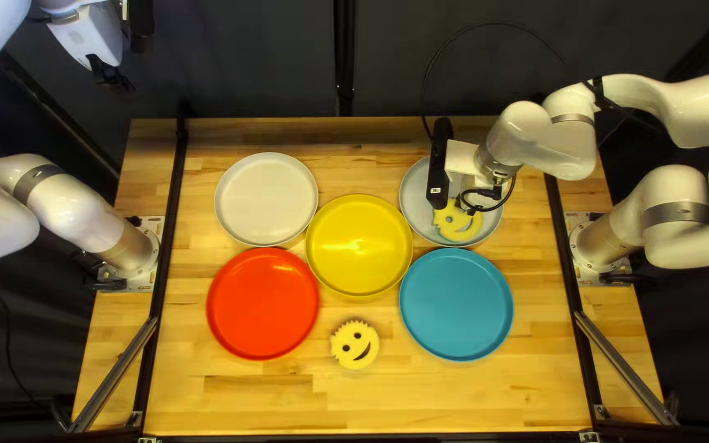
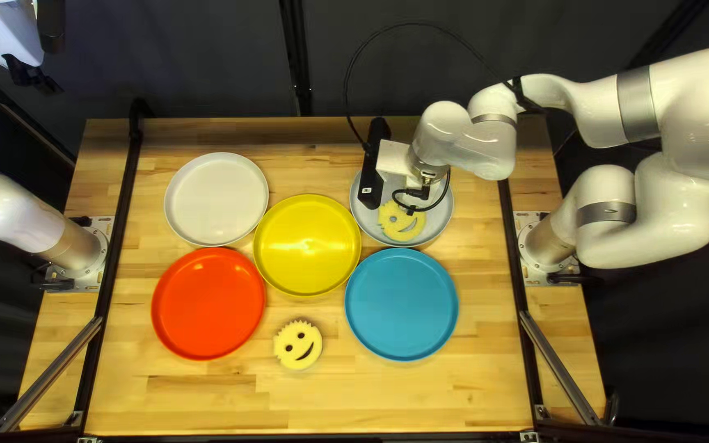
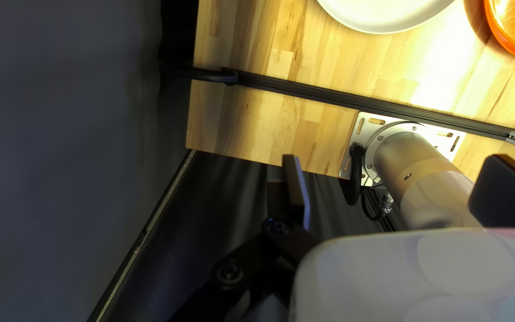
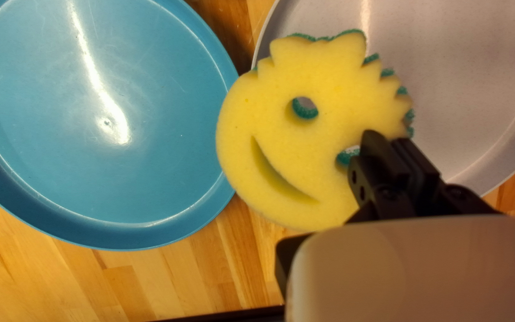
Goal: Pick up sponge and scrub the plate
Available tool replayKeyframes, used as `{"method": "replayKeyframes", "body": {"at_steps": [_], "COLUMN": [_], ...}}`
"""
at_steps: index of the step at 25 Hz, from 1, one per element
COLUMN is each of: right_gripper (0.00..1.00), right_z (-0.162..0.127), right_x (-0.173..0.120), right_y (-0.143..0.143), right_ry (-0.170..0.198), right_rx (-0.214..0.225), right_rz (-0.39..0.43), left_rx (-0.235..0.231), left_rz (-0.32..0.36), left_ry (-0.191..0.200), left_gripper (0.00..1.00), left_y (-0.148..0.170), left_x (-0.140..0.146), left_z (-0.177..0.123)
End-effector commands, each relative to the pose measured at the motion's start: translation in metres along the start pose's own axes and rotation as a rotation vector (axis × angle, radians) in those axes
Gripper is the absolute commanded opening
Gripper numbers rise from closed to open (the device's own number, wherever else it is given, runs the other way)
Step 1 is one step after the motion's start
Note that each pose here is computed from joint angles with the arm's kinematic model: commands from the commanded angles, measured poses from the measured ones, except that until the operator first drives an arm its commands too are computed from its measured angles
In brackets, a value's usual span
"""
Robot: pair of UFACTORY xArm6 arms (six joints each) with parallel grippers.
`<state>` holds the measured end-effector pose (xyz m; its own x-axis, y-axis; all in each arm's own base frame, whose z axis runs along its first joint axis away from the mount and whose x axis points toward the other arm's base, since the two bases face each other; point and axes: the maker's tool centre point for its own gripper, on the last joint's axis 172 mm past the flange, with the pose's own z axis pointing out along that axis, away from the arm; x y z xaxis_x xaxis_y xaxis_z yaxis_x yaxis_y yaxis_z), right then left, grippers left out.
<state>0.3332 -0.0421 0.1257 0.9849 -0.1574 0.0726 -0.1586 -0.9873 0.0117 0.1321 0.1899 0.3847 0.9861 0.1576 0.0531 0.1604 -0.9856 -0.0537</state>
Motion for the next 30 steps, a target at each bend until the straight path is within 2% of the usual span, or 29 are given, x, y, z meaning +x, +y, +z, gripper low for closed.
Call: {"method": "replayKeyframes", "body": {"at_steps": [1, 7, 12, 20, 30], "right_gripper": [0.0, 0.0, 0.0, 0.0, 0.0], "right_z": [-0.001, 0.013, 0.028, 0.047, 0.062], "right_x": [0.001, -0.001, -0.01, -0.03, -0.049], "right_y": [-0.029, -0.077, -0.101, -0.109, -0.13], "right_ry": [0.0, 0.018, 0.035, 0.053, 0.056], "right_rx": [0.003, -0.001, -0.009, -0.045, -0.045], "right_rz": [0.002, -0.04, -0.08, -0.15, -0.183], "left_rx": [0.0, 0.0, 0.0, 0.0, 0.0], "left_rz": [0.0, 0.0, 0.0, 0.0, 0.0], "left_ry": [0.0, 0.0, 0.0, 0.0, 0.0], "left_gripper": [1.0, 1.0, 1.0, 1.0, 1.0], "left_y": [0.0, 0.0, 0.0, 0.0, 0.0], "left_x": [0.0, 0.0, 0.0, 0.0, 0.0], "left_z": [0.0, 0.0, 0.0, 0.0, 0.0]}}
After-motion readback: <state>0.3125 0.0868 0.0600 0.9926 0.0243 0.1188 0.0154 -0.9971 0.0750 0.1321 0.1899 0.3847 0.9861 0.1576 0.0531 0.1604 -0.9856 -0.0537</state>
